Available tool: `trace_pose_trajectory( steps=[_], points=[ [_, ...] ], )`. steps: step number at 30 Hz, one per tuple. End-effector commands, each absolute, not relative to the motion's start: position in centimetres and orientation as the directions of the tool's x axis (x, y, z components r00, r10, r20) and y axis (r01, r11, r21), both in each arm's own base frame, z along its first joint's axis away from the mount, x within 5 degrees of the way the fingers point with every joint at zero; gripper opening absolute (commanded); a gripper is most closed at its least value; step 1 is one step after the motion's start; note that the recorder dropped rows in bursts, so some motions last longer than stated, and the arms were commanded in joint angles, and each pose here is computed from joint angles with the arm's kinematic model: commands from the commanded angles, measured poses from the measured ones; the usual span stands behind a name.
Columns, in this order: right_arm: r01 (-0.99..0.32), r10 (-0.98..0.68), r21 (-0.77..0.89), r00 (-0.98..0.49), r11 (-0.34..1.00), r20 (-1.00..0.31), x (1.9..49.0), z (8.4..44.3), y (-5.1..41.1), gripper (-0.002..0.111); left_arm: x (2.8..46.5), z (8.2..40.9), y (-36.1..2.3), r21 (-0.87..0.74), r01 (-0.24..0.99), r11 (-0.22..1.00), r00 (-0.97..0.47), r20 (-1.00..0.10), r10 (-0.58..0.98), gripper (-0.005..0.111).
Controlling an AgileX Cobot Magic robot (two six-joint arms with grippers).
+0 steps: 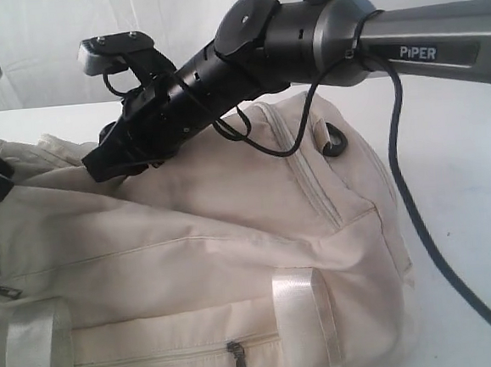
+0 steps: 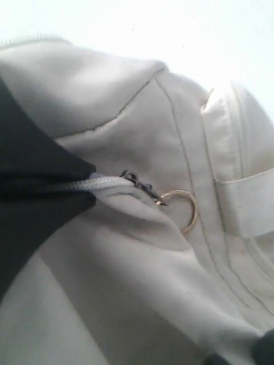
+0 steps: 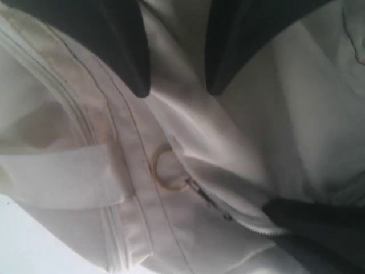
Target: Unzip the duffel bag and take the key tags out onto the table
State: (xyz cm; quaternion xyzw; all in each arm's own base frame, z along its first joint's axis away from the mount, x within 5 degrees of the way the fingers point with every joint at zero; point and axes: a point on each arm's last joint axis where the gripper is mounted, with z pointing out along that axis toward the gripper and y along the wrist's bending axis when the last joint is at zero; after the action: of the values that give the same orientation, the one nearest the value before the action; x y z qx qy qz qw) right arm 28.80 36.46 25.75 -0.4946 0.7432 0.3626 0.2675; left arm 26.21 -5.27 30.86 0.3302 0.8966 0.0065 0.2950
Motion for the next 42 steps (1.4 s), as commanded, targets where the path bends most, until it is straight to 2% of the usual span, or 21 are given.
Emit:
trace_pose_trajectory(
  steps=[1, 5, 8, 19, 25, 30, 36, 38, 42],
  points=[
    [-0.938, -0.578, 0.259, -0.345, 0.229, -0.739, 28.8, 25.2, 36.2, 0.039, 25.5, 33.7, -5.2, 0.237, 0.531, 0.814, -0.535, -0.651, 0.539, 0.024],
    [-0.939, -0.589, 0.266, -0.343, 0.216, -0.732, 28.6, 25.1, 36.2, 0.041, 25.2, 35.3, -5.1, 0.269, 0.482, 0.834, -0.463, -0.729, 0.503, 0.049],
    [-0.942, -0.618, 0.287, -0.333, 0.177, -0.712, 27.8, 24.9, 36.4, 0.041, 25.2, 35.7, -5.0, 0.283, 0.466, 0.838, -0.441, -0.746, 0.498, 0.059],
    [-0.918, -0.742, 0.395, -0.282, 0.025, -0.608, 25.4, 24.5, 35.9, 0.041, 27.7, 32.9, -4.8, 0.249, 0.468, 0.848, -0.523, -0.696, 0.493, 0.059],
    [-0.89, -0.789, 0.453, -0.24, -0.054, -0.566, 23.5, 24.5, 36.2, 0.021, 28.8, 31.3, -4.4, 0.219, 0.464, 0.858, -0.574, -0.664, 0.48, 0.059],
    [-0.868, -0.818, 0.483, -0.189, -0.12, -0.543, 21.2, 24.5, 37.1, 0.022, 29.2, 30.4, -4.5, 0.196, 0.472, 0.859, -0.6, -0.642, 0.477, 0.059],
    [-0.841, -0.85, 0.54, -0.268, -0.023, -0.453, 19.9, 24.3, 37.7, 0.022, 29.7, 29.9, -4.6, 0.194, 0.471, 0.86, -0.606, -0.638, 0.476, 0.058],
    [-0.819, -0.864, 0.572, -0.316, 0.04, -0.391, 19.4, 23.6, 37.6, 0.022, 29.7, 29.9, -4.6, 0.19, 0.466, 0.864, -0.608, -0.641, 0.469, 0.054],
    [-0.826, -0.863, 0.563, -0.297, 0.018, -0.409, 19.3, 23.9, 37.6, 0.022, 29.7, 29.9, -4.6, 0.186, 0.458, 0.869, -0.613, -0.641, 0.461, 0.049]
  ],
)
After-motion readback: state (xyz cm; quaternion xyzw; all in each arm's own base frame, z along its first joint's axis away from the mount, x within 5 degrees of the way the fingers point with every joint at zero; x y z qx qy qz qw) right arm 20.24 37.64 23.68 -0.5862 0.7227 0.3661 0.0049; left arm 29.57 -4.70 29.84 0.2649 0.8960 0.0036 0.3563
